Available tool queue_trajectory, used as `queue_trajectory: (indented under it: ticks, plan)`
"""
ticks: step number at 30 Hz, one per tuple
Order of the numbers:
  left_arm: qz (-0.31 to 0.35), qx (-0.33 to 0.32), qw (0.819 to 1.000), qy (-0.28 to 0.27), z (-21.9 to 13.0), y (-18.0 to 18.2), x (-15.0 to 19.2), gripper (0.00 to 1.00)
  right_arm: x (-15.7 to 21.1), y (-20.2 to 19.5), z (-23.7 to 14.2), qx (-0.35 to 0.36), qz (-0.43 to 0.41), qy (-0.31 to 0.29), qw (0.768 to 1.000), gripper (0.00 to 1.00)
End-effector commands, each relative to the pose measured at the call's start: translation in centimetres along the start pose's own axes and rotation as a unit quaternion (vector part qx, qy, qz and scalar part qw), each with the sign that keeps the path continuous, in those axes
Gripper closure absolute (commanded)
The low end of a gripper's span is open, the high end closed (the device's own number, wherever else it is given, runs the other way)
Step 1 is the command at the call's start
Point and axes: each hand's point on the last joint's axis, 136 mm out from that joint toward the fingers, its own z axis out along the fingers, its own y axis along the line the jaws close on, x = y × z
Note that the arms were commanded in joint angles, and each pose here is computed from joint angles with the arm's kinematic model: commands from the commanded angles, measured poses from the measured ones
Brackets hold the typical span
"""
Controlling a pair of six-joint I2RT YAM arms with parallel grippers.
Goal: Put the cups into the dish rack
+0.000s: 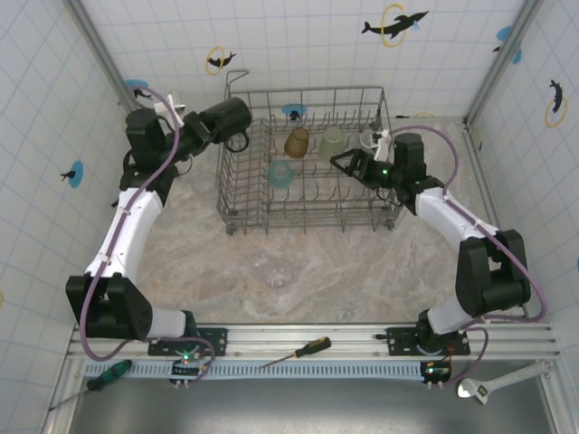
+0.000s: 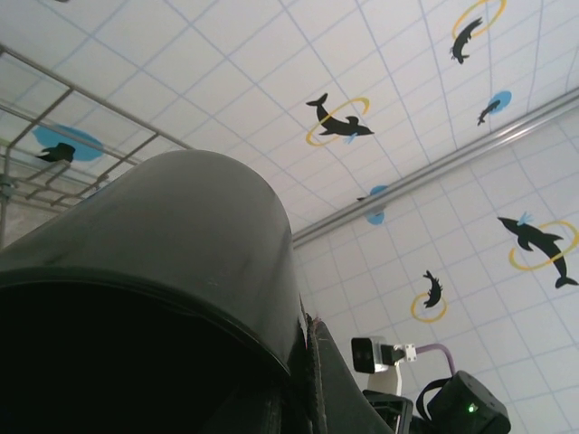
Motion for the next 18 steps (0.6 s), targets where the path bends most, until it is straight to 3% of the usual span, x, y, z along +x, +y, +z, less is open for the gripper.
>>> queue_trajectory:
  ticks: [1, 18]
  plan:
    - [0.061, 0.065, 0.995, -0.035, 0.3, -4.8, -1.7, 1.0, -1.9, 3.1, 0.3, -0.058, -0.011, -0.019, 0.998, 0.0]
    - [0.006, 0.093, 0.995, 0.04, 6.8, -5.1, 4.2, 1.0, -2.3, 6.5, 0.8, -0.15, 0.003, -0.04, 0.988, 0.0]
